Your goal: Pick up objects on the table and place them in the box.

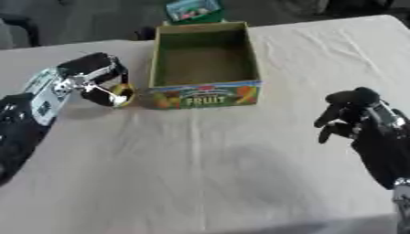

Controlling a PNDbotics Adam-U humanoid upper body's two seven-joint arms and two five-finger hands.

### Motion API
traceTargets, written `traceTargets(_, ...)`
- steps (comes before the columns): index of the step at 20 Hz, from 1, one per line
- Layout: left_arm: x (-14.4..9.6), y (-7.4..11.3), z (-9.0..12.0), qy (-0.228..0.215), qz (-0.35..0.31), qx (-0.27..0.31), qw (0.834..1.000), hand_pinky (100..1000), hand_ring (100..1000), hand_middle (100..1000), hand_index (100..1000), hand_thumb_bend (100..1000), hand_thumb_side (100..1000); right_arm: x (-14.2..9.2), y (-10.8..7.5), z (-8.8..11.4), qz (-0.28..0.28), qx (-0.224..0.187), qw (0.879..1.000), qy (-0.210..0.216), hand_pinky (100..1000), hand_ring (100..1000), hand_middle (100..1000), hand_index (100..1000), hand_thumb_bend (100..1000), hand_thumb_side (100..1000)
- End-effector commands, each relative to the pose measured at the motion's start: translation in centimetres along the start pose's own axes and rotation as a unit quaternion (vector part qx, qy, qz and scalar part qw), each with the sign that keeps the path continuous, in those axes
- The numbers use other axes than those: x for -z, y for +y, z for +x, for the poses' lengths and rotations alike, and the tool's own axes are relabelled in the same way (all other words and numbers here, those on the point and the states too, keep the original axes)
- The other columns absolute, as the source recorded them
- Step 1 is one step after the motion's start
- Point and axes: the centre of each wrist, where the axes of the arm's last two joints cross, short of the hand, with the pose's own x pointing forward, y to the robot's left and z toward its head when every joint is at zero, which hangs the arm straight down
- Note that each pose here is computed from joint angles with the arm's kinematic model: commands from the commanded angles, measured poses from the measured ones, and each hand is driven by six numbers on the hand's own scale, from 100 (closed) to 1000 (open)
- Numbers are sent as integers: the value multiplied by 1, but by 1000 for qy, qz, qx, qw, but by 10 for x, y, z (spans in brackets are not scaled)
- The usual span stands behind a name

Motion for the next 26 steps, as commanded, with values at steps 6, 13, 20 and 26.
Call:
traceTargets(6, -8, 51, -3, -10, 85, 3, 996, 195, 126, 100, 266, 100, 195, 0, -2, 5, 3, -14, 1000, -4, 402, 551, 494, 679, 100, 701)
traceTargets(13, 2, 81, 10, -23, 139, -12, 990, 195, 121, 100, 267, 100, 184, 0, -2, 4, 8, -13, 1000, -3, 401, 551, 494, 679, 100, 699)
traceTargets(20, 20, 85, 24, -21, 171, -33, 985, 197, 119, 100, 273, 100, 217, 6, 2, 7, 23, -11, 1000, -9, 401, 551, 494, 679, 100, 720)
traceTargets(26, 32, 78, 27, 2, 187, -34, 982, 201, 122, 100, 278, 100, 188, 12, 6, 10, 41, -9, 999, -16, 401, 551, 493, 679, 100, 714)
